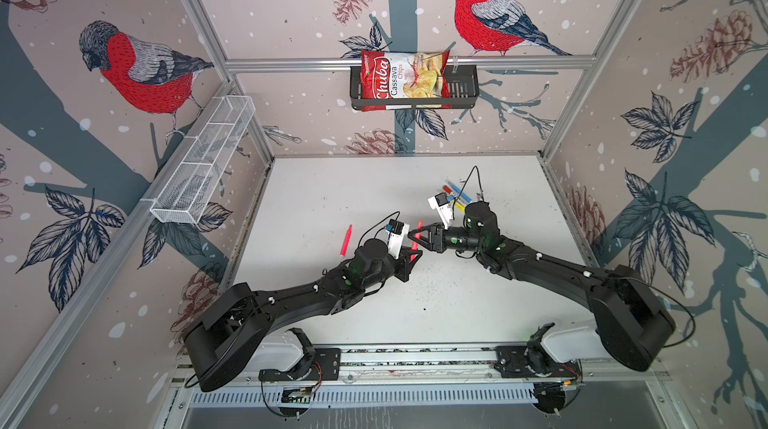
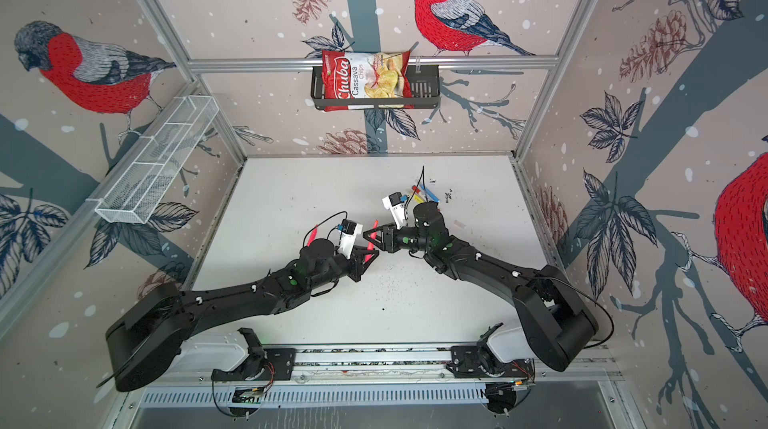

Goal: Insert the pens into the pen caps
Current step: 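Move the right gripper away to the clear cap near the markers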

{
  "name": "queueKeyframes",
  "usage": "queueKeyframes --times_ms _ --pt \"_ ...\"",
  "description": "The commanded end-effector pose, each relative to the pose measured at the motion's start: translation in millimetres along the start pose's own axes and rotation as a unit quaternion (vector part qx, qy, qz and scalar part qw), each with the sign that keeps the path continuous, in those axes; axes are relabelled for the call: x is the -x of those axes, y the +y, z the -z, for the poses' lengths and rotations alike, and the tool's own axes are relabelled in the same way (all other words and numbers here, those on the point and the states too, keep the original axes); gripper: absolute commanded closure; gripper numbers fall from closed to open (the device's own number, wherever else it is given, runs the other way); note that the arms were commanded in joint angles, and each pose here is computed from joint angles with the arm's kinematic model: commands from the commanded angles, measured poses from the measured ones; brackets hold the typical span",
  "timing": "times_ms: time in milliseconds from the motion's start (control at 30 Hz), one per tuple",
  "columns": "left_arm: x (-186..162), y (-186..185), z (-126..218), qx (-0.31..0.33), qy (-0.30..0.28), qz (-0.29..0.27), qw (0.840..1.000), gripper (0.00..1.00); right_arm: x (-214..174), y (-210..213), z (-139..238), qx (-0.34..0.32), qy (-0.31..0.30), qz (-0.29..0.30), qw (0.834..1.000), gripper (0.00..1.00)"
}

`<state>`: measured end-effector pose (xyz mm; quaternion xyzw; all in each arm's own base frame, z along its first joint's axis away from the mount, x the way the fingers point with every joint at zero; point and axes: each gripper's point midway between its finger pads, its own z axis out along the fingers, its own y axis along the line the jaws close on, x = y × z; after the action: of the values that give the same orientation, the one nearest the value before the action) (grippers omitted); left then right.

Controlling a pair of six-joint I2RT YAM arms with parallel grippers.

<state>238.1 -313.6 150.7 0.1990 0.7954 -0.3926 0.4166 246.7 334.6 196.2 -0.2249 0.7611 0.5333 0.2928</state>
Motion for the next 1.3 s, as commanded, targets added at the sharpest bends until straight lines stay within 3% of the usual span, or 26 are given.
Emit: queueKeyframes --times_ms 0,233,400,667,867,1267 --pt "5.7 6.7 2.7 0.019 -0.017 -0.003 1.0 1.0 5.0 1.8 1.4 -0.006 -0.006 0.017 1.0 0.48" --pt "10.3 32.8 27.3 0.059 -0.051 0.022 0.997 1.0 23.8 -30.6 35.5 -0.122 -0.042 0.035 0.991 0.39" --pt "8.0 47.5 46.0 0.067 -0.066 0.042 0.995 1.0 29.8 -103.1 75.5 -0.27 -0.044 -0.014 0.962 0.37" --pt "3.5 49.6 57.2 0.073 -0.067 0.045 0.994 1.0 22.7 -180.5 91.5 -0.385 0.012 -0.042 0.922 0.37" --pt "6.0 47.0 60.5 0.071 -0.067 0.042 0.994 1.0 19.1 -227.1 81.2 -0.417 0.059 -0.054 0.905 0.39" --pt "9.6 46.6 63.8 0.073 -0.074 0.04 0.994 1.0 6.4 -268.2 58.2 -0.425 0.111 -0.056 0.897 0.39"
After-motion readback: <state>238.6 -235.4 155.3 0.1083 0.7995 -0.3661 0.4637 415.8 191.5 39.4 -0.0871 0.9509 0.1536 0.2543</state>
